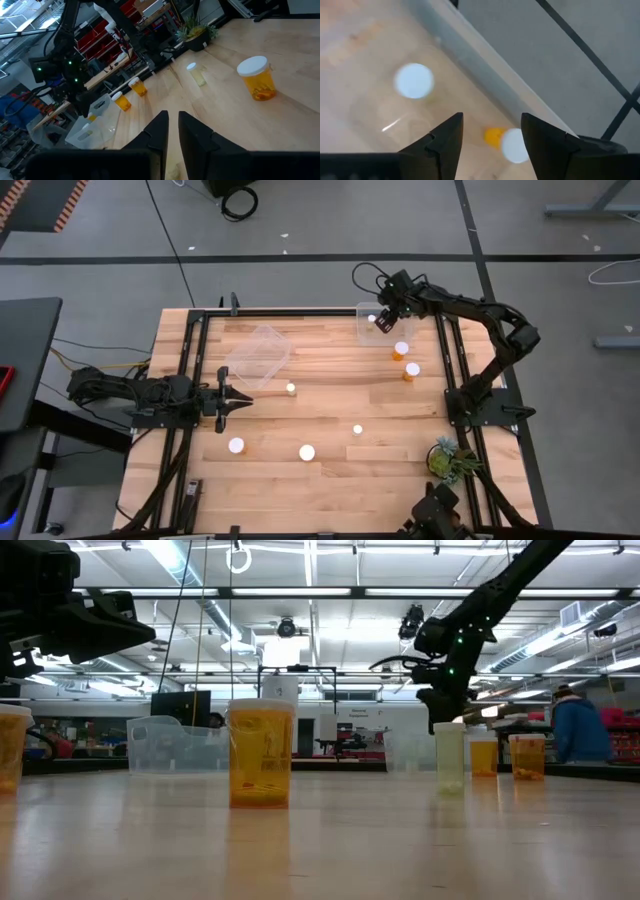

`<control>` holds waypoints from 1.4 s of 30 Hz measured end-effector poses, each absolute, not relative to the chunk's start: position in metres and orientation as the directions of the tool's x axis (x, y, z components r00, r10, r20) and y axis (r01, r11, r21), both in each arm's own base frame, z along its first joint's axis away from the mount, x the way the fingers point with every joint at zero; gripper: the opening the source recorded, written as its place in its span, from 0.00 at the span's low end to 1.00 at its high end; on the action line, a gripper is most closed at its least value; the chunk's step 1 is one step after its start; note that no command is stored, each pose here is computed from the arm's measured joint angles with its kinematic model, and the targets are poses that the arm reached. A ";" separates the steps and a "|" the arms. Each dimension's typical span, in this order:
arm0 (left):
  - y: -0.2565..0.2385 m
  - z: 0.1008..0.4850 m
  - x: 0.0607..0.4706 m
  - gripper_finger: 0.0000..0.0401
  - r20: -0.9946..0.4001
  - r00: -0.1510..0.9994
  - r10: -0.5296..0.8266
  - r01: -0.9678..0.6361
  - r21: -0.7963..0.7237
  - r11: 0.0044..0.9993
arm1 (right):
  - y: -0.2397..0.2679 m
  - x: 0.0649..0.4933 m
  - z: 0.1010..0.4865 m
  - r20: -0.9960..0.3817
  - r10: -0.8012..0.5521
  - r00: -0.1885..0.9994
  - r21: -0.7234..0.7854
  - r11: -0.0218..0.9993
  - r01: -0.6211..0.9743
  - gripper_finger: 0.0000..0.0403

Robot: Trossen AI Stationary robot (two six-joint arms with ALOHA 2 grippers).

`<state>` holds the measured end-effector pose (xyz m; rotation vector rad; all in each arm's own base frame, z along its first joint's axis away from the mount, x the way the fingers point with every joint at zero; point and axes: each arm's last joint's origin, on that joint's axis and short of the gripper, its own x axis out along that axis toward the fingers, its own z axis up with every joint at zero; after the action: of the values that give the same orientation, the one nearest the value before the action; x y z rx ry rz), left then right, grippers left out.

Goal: Pick and place medicine bottles into bin by pill shape (circle, oval)
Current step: Put the left slim yellow pill bottle into the right transparent bin

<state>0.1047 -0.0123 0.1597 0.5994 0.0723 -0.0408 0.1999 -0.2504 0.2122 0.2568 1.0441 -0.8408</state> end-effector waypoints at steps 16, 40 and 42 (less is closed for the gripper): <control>-0.012 0.160 0.105 0.13 -0.080 0.997 -0.017 0.059 0.562 0.825 | -0.193 0.215 0.282 -0.699 -0.543 0.465 -0.174 0.761 0.625 0.51; -0.012 0.160 0.105 0.15 -0.079 0.997 -0.017 0.058 0.562 0.825 | -0.064 0.321 0.272 -0.555 -0.250 0.794 -0.168 0.968 0.187 0.51; -0.012 0.160 0.105 0.15 -0.078 0.997 -0.017 0.058 0.562 0.825 | -0.057 0.326 0.266 -0.569 -0.230 0.790 -0.160 0.973 0.168 0.51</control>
<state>0.1046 -0.0122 0.1599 0.5992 0.0707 -0.0396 0.3264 -0.0573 0.2657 -0.1030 0.6250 -0.2142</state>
